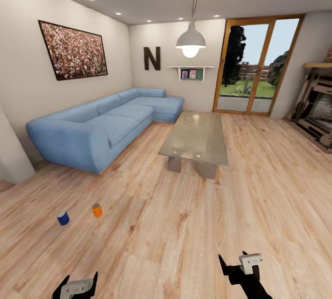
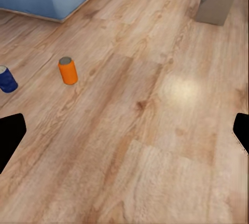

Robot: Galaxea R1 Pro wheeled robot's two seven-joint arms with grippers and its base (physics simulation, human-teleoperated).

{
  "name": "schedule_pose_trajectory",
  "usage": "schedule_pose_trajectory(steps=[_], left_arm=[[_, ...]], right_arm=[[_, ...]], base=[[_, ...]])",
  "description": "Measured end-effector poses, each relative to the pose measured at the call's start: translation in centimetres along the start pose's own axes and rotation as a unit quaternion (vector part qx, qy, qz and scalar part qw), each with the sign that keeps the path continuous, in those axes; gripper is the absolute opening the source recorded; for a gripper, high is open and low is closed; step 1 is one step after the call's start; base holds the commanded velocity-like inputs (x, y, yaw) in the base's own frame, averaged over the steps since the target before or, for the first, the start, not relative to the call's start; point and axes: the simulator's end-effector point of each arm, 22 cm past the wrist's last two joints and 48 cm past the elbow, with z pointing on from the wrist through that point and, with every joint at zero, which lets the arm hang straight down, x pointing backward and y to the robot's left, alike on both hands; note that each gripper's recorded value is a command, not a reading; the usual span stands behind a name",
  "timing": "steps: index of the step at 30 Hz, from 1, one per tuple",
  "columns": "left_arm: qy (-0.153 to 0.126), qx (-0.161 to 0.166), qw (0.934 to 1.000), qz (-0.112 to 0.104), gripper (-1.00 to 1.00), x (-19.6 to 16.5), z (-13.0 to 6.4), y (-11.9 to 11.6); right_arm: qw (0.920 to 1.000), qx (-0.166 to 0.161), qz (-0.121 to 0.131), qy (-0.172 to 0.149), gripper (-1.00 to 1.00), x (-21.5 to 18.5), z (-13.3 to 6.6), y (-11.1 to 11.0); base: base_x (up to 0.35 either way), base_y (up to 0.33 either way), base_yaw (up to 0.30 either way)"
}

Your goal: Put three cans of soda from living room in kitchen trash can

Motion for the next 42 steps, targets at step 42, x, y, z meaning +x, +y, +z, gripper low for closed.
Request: schedule_pose_trajectory(steps=[42], left_arm=[[0.016, 0.000, 0.9999, 0.002, 1.00, 1.4, 0.0, 0.0]], right_arm=[[0.9973, 0.041, 0.061, 0.008, 1.00, 1.2, -0.2, -3.9]], base=[[0.000, 0.000, -0.129]])
